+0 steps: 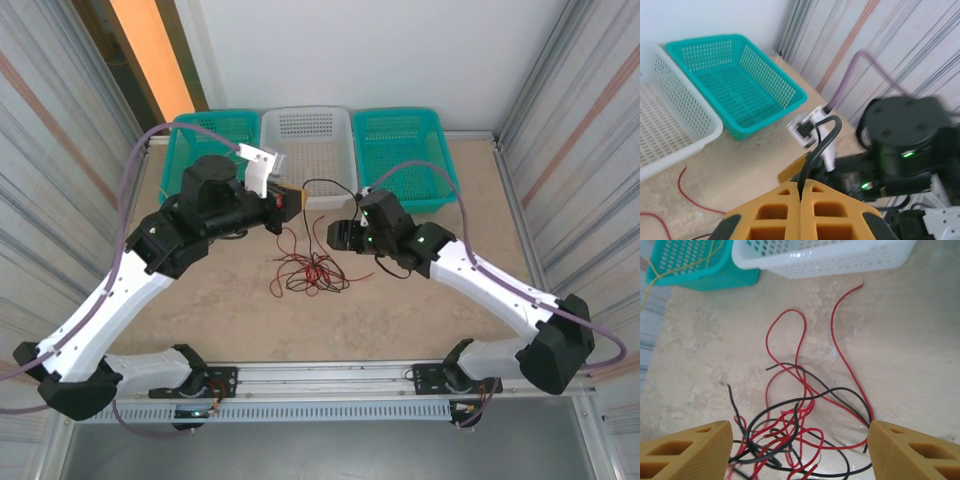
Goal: Untangle the cables
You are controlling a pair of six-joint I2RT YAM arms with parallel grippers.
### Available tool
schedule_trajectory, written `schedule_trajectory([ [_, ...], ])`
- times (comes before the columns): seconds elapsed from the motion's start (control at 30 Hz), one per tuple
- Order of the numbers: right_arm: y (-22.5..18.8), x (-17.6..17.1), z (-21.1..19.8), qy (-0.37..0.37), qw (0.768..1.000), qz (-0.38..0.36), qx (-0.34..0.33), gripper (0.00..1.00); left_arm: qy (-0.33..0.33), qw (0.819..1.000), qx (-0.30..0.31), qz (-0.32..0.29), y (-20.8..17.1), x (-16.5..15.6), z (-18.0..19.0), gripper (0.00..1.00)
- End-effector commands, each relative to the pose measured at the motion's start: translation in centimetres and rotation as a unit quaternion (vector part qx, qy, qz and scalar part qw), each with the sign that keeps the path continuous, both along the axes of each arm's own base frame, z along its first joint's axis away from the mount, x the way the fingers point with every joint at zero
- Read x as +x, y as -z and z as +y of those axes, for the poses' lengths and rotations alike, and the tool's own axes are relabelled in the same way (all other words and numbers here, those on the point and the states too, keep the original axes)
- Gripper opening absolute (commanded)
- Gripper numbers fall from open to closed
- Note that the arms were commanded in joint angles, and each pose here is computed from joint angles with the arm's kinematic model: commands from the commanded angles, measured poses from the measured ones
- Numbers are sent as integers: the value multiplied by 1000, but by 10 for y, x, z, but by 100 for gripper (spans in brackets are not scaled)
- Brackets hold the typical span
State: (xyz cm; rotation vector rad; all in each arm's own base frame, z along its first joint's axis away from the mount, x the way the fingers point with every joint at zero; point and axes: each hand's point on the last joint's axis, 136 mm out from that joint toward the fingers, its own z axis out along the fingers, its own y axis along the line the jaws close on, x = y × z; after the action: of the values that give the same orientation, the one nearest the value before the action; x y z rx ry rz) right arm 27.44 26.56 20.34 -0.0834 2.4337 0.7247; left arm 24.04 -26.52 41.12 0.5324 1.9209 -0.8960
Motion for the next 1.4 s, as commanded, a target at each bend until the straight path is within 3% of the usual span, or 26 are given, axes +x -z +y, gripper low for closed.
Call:
schedule_trajectory([
  [0.0, 24, -8, 20, -16, 999, 35, 25, 71, -8, 997, -60, -49, -50, -4, 7, 0],
  [0.3, 98, -26, 21, -9, 991, 135, -9, 62, -51, 990, -113, -73, -79, 10, 27, 0],
  [0.47, 110, -26, 0, 20, 988, 145, -48, 46, -74, 985, -137, -79, -95, 15, 41, 0],
  [0.6, 72, -23, -9, 14, 995, 84, -45, 42, -69, 984, -155, -59, -95, 20, 45, 0],
  [0.8, -29, -38, 10, -57, 994, -95, -2, 68, -30, 983, -177, -42, -98, 18, 32, 0],
  [0.93, -76, -44, 25, -80, 982, -171, 5, 72, -8, 982, -188, -30, -100, 16, 23, 0],
  [1.2, -132, -32, 44, -85, 966, -240, 31, 67, 12, 981, -193, 0, -92, 15, 10, 0],
  [1.3, -137, -28, 49, -83, 964, -251, 33, 55, 11, 981, -196, 7, -89, 15, 9, 0],
  [1.37, -140, -26, 53, -84, 962, -258, 41, 55, 11, 980, -197, 12, -87, 16, 8, 0],
])
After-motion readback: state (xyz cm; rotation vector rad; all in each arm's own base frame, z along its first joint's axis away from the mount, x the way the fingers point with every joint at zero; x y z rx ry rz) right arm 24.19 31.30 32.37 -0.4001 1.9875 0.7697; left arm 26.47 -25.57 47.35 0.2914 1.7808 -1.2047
